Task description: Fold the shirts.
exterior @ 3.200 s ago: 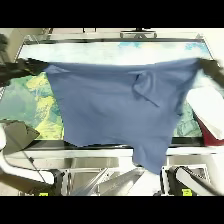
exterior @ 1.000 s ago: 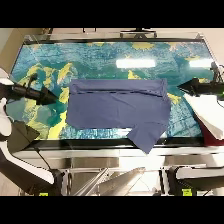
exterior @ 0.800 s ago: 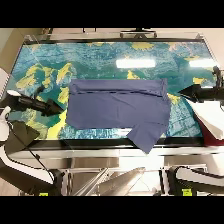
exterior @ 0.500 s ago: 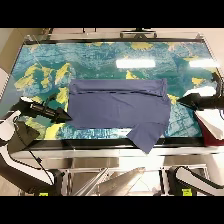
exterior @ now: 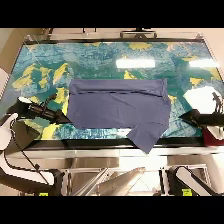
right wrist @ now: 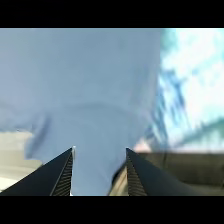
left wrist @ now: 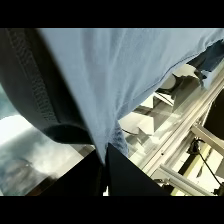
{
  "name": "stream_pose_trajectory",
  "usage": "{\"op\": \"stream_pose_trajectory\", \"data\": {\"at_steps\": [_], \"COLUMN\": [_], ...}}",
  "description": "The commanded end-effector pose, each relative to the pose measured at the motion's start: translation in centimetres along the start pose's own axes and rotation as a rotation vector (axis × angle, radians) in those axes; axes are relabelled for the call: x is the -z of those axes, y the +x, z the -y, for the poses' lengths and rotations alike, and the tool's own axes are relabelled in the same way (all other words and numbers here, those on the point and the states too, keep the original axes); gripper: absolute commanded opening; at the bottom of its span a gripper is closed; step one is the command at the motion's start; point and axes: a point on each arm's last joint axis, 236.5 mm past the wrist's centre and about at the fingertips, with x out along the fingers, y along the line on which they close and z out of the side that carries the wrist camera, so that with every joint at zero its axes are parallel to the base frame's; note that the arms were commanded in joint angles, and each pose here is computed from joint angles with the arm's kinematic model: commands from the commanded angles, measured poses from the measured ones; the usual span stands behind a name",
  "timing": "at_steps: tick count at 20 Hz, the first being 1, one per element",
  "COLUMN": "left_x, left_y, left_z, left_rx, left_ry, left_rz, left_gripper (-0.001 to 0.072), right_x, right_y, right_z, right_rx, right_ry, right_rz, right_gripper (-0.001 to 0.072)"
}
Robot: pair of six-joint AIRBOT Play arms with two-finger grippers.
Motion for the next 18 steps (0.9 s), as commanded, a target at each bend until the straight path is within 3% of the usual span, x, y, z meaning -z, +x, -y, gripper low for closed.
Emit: {"op": "stream_pose_trajectory", "data": {"at_steps": [1,7,12,13,15,18], "left_x": [0.1,-0.1,-0.1,-0.1,0.2,0.7], "left_y": [0.0,0.1,0.1,0.1,0.1,-0.4], "left_z": [0.0,-0.1,-0.1,0.0,0.1,0.2], "left_rx": [-0.010,-0.017,-0.017,-0.016,-0.008,0.003], "left_ry": [0.012,0.016,0.016,0.016,0.016,0.001], "left_rz": [0.016,0.019,0.021,0.019,0.008,-0.004], "left_gripper": [0.0029,0.0030,0.0030,0.0029,0.0029,0.0029], "right_x": [3.7,8.3,8.2,8.2,8.1,6.6], "right_y": [3.4,8.7,11.7,12.1,12.0,9.9], "right_z": [3.0,3.8,0.8,0.2,-0.7,-2.7], "right_rx": [0.028,-0.005,-0.095,-0.112,-0.147,-0.190], "right_ry": [0.147,0.302,0.281,0.273,0.264,0.180], "right_rz": [-0.040,-0.063,-0.081,-0.083,-0.094,-0.114], "right_gripper": [0.0397,0.0416,0.0413,0.0388,0.0119,0.0021]}}
